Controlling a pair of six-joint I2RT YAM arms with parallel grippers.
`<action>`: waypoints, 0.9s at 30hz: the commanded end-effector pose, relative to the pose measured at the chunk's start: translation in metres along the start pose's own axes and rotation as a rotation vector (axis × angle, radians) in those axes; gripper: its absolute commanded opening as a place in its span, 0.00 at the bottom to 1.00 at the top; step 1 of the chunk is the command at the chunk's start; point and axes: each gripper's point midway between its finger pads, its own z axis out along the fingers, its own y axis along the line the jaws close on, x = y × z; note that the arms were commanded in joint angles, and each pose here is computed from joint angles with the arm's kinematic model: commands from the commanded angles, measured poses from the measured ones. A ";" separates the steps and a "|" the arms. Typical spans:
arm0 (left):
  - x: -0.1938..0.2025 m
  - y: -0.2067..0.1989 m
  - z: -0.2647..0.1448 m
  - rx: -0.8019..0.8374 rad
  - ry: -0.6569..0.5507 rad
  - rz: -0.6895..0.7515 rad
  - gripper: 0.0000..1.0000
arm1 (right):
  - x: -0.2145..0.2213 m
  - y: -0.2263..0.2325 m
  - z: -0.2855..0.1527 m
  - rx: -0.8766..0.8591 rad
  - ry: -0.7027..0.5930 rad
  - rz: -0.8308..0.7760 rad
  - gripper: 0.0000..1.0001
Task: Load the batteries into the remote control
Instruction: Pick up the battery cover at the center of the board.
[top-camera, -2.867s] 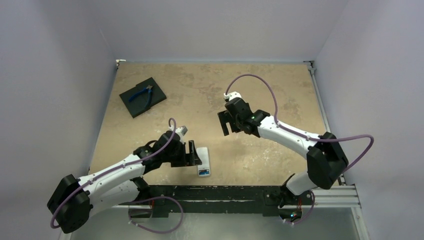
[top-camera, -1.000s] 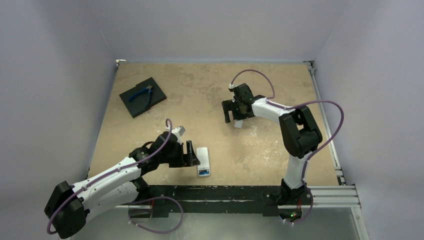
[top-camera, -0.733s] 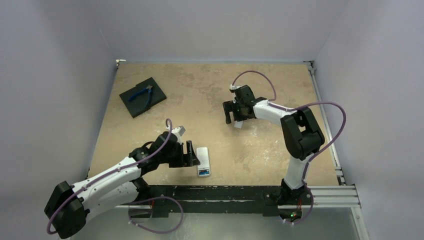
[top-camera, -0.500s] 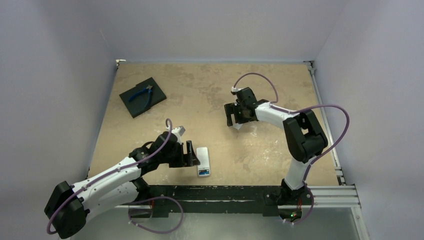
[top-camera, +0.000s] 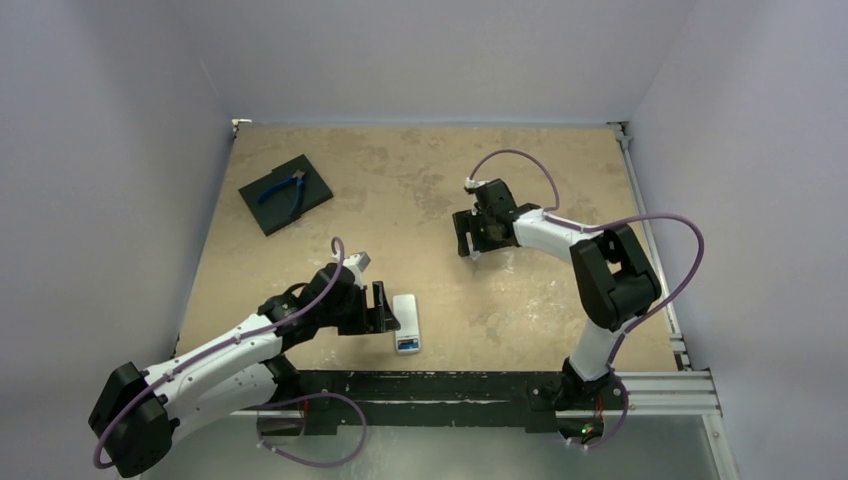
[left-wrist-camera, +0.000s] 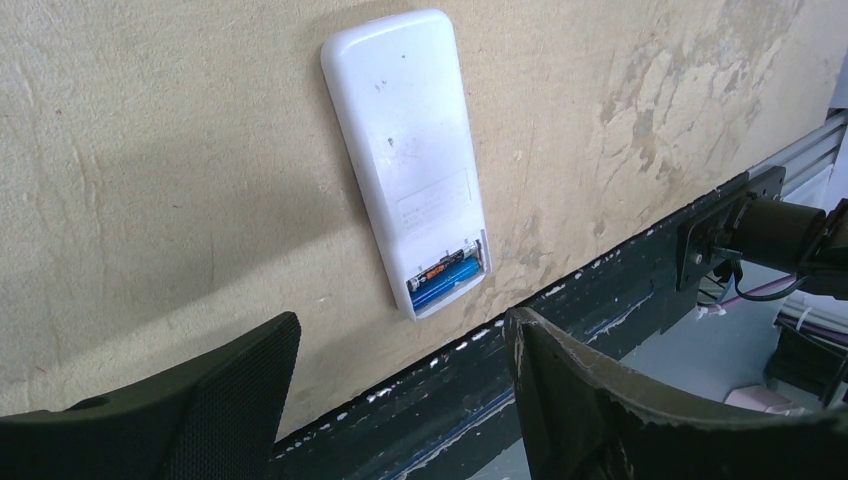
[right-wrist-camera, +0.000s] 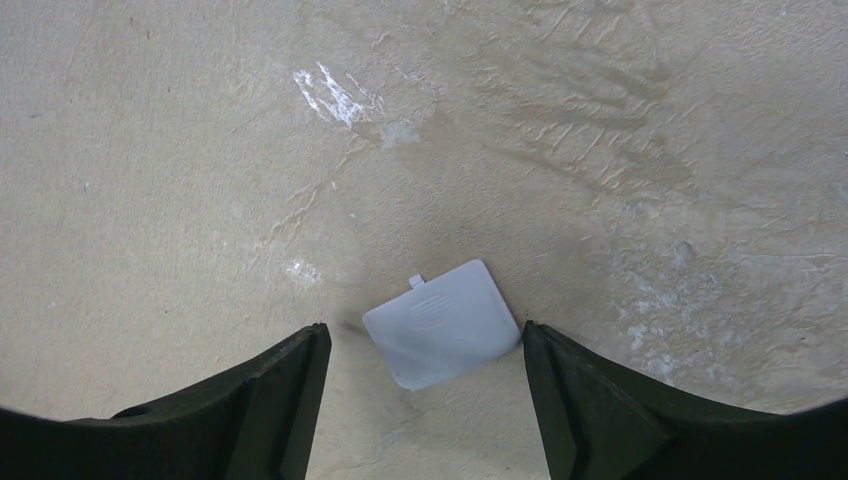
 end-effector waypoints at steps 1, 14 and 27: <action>-0.006 -0.005 -0.003 0.010 -0.018 0.027 0.74 | 0.012 0.003 -0.005 0.007 0.028 -0.002 0.78; -0.007 -0.006 -0.002 0.012 -0.019 0.030 0.74 | 0.020 0.014 -0.005 0.069 0.068 -0.106 0.75; -0.006 -0.005 -0.002 0.011 -0.017 0.031 0.74 | 0.018 0.017 0.002 0.093 0.059 -0.064 0.78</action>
